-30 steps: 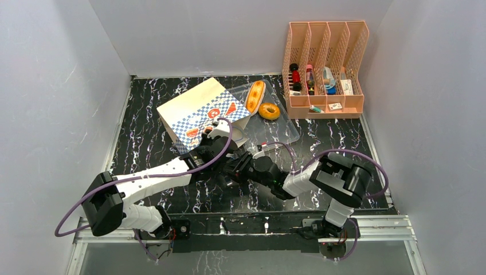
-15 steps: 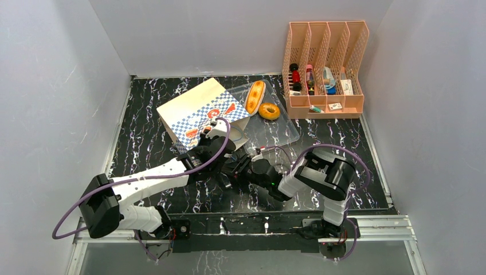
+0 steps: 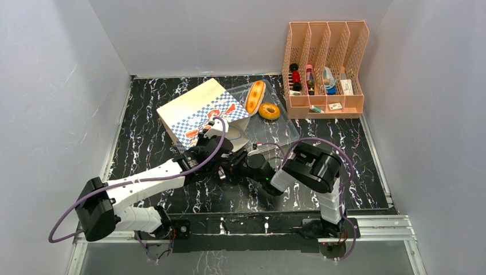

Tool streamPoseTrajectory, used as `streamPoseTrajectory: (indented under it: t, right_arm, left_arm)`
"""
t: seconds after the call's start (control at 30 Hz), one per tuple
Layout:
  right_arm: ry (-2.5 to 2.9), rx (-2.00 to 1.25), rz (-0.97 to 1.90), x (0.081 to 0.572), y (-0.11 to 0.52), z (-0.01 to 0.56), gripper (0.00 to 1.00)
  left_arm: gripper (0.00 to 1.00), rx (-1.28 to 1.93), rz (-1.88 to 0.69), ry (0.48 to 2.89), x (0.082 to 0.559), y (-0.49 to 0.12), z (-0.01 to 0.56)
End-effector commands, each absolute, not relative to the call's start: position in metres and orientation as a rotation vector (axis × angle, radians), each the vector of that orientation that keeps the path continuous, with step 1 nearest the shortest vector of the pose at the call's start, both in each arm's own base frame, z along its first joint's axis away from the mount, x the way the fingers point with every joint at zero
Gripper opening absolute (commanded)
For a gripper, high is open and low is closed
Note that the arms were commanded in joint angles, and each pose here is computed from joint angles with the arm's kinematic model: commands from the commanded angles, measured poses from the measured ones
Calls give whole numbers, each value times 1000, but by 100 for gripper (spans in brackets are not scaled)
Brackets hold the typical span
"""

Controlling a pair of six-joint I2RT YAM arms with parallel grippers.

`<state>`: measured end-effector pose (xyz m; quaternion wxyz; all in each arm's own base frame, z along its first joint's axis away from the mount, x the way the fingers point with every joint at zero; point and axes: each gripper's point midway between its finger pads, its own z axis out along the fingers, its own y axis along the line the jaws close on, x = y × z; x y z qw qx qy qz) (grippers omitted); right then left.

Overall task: Take the fake bread out of the paper bag
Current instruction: Take out the fake bread from the paper bag.

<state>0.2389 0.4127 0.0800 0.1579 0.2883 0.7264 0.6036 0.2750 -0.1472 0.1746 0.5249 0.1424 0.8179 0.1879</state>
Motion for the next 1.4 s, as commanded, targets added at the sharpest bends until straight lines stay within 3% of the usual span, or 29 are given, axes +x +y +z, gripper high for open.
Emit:
streamPoseTrajectory:
  t: [0.0,0.13,0.37,0.83,1.17,1.37]
  right_arm:
    - [1947,830,1802,268,417,101,34]
    - [1938,820,1797,276,416,100,29]
    - [1946,793,1758,273,410,99,0]
    - [1977,639,1588,217,385,135,0]
    - [2080,517,1279,140,335,126,0]
    - [2073,545,1235,110,289,122,0]
  left_arm:
    - [6,280,390,1920,278,-151,199]
    - [6,277,393,1915,278,-150,202]
    - [6,262,400,1920,276,-144,201]
    - [7,229,402,1947,266,-132,199]
    - [7,187,431,1948,269,-114,207]
    - [7,140,431,1983,274,-97,210]
